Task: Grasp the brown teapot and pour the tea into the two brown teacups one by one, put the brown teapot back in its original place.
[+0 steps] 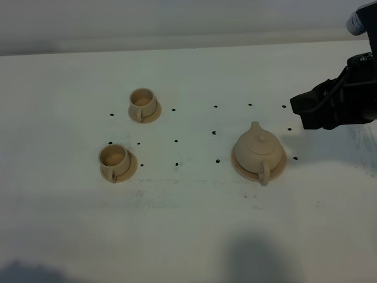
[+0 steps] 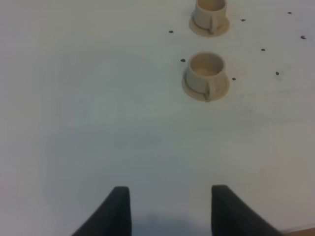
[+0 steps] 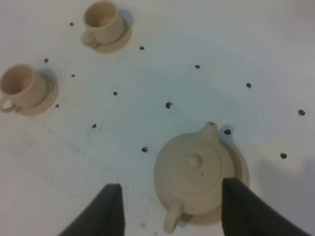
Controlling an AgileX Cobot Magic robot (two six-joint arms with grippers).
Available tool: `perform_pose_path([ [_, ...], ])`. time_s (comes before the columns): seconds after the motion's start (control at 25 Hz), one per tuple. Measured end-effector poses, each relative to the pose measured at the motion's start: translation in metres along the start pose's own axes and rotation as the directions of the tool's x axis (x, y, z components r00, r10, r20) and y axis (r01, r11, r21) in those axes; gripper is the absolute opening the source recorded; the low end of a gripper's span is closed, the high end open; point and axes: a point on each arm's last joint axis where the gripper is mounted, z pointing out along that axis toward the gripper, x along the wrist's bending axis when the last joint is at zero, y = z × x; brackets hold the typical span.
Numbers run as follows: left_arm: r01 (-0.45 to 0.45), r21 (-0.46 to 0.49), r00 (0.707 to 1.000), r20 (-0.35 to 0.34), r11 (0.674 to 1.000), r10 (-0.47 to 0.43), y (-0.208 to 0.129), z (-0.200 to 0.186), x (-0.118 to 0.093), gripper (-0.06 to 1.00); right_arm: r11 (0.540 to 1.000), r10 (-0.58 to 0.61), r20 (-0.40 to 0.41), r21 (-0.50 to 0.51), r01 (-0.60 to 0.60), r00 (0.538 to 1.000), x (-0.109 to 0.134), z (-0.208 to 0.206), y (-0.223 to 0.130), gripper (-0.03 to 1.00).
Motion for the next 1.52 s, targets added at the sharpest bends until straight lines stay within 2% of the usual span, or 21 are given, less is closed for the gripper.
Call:
perform_pose_path([
  [0.28, 0.0, 0.0, 1.0, 0.0, 1.0, 0.0, 0.0, 0.0, 0.0, 0.36, 0.999, 0.028, 0.027, 0.022, -0.029, 0.999, -0.008, 0.016, -0.003, 0.43],
  [0.44, 0.0, 0.0, 1.0, 0.0, 1.0, 0.0, 0.0, 0.0, 0.0, 0.36, 0.999, 0.035, 0.082, 0.023, -0.037, 0.996, -0.016, 0.039, -0.009, 0.43],
  [0.68, 0.0, 0.0, 1.0, 0.0, 1.0, 0.0, 0.0, 0.0, 0.0, 0.36, 0.998, 0.054, 0.128, 0.025, -0.058, 0.99, -0.013, 0.062, -0.012, 0.43],
  [1.04, 0.0, 0.0, 1.0, 0.0, 1.0, 0.0, 0.0, 0.0, 0.0, 0.36, 0.991, 0.081, 0.207, 0.084, -0.1, 0.975, -0.023, 0.073, -0.021, 0.38],
  [1.32, 0.0, 0.0, 1.0, 0.0, 1.0, 0.0, 0.0, 0.0, 0.0, 0.36, 0.971, 0.137, 0.256, 0.159, -0.181, 0.957, -0.026, 0.077, -0.046, 0.38],
  [1.52, 0.0, 0.0, 1.0, 0.0, 1.0, 0.0, 0.0, 0.0, 0.0, 0.36, 0.963, 0.154, 0.239, 0.182, -0.2, 0.959, -0.014, 0.08, -0.05, 0.38],
])
